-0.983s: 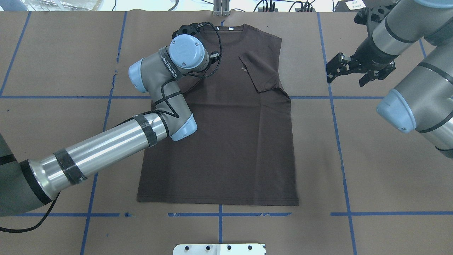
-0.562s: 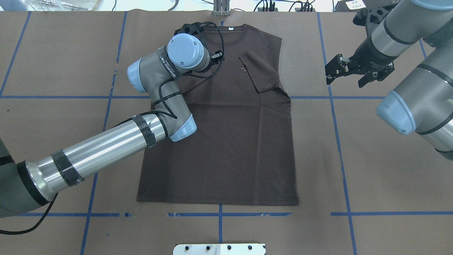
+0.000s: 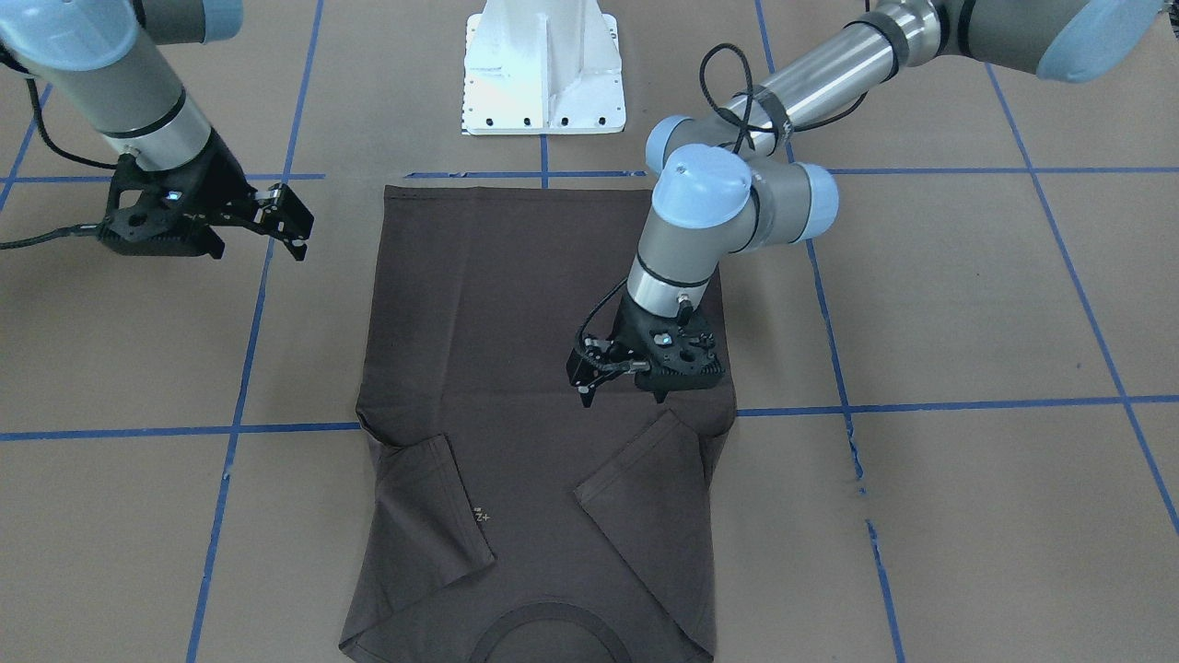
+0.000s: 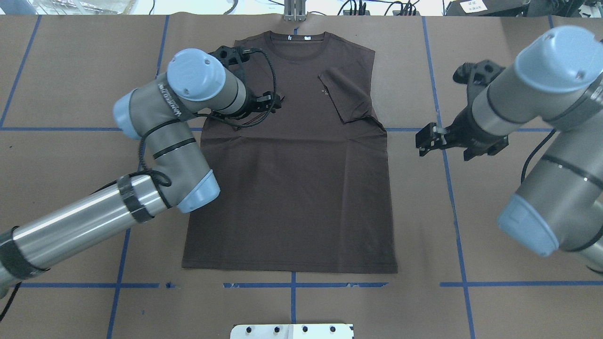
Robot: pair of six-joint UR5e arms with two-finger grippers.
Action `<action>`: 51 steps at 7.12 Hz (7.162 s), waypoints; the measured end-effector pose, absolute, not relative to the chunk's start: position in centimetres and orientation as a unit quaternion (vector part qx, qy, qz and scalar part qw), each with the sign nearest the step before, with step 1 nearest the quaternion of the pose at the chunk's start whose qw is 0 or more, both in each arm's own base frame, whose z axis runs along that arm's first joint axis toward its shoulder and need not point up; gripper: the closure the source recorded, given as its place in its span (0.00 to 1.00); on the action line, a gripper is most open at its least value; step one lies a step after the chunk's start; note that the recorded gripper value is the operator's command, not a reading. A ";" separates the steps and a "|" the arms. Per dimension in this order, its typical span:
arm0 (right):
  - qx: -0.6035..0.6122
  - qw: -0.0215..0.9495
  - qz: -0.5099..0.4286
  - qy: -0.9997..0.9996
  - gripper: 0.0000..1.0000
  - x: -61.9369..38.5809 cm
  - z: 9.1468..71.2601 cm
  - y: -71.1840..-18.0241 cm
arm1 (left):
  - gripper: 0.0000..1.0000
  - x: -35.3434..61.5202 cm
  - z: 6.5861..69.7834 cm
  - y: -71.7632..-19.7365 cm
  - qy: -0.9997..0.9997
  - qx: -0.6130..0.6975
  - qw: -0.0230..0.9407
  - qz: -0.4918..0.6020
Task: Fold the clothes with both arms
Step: 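Release the sleeve with the left gripper while the right gripper moves to the hem, then move the left gripper down to the hem corner nearest it, then grasp both hem corners nearest the robot with left and right grippers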
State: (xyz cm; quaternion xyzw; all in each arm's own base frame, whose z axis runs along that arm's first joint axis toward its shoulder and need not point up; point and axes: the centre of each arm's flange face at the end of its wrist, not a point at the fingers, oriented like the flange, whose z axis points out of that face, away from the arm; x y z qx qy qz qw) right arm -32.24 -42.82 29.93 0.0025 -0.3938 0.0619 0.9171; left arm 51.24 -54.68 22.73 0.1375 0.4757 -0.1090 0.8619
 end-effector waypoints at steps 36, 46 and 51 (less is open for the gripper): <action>0.011 0.874 0.122 -0.471 1.00 -42.6 28.0 -27.3 | 0.01 52.4 33.9 -22.1 0.380 -0.086 0.886 -0.252; 0.012 0.871 0.123 -0.476 1.00 -42.0 27.6 -27.6 | 0.04 51.1 33.0 -23.9 0.391 -0.062 0.880 -0.262; 0.011 0.871 0.124 -0.475 1.00 -42.0 27.7 -27.6 | 0.46 51.4 33.9 -24.3 0.382 -0.059 0.883 -0.266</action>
